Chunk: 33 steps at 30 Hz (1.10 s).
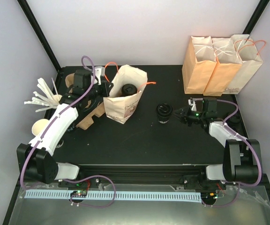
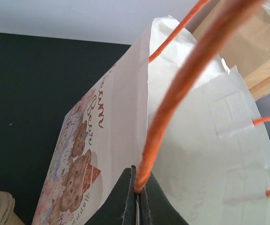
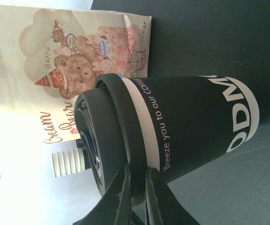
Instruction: Pack the takeout coffee
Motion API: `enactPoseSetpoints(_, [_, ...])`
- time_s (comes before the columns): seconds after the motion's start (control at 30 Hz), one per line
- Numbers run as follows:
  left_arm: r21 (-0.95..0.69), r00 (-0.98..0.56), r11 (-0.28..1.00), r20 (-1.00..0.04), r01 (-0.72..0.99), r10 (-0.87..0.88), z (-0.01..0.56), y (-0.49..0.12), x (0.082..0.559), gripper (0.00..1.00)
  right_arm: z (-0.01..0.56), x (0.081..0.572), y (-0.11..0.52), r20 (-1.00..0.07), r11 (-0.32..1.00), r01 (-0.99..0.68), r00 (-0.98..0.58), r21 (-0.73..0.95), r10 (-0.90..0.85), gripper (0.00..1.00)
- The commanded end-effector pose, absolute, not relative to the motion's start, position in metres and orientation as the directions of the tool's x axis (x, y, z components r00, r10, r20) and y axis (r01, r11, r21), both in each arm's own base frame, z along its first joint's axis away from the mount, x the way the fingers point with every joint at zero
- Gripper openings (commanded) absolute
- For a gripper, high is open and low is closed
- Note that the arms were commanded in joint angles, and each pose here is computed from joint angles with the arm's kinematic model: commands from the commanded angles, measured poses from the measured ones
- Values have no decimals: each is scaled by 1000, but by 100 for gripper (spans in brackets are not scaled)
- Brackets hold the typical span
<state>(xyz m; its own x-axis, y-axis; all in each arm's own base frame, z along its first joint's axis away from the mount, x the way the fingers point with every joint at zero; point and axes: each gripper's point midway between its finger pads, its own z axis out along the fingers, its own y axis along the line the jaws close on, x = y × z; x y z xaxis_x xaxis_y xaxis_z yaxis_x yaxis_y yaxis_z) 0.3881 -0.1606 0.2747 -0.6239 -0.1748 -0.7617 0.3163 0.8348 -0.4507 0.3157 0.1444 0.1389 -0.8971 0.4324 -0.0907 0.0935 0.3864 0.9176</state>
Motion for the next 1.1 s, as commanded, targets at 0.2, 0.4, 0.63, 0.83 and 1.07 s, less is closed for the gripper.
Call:
enactPoseSetpoints(0.2, [-461,-600,823,-776,331,-193,285,-158,380,2,121,316,141,-209,496,-2,-909,868,362,28])
enactPoseSetpoints(0.4, [-455,-576,820,-794,347,-197,296,-156,374,2,132,316,122,-309,644,-15,-886,765,346,97])
enactPoseSetpoints(0.63, [-458,-567,816,-798,351,-204,296,-155,367,2,164,321,112,-509,868,-124,-845,480,161,100])
enactPoseSetpoints(0.83, [-444,-553,821,-810,358,-196,299,-152,362,1,157,324,144,-440,964,-202,-891,175,-107,100])
enactPoseSetpoints(1.07, [-443,-555,817,-810,370,-188,298,-154,361,1,152,347,165,-362,967,-243,-910,77,-200,100])
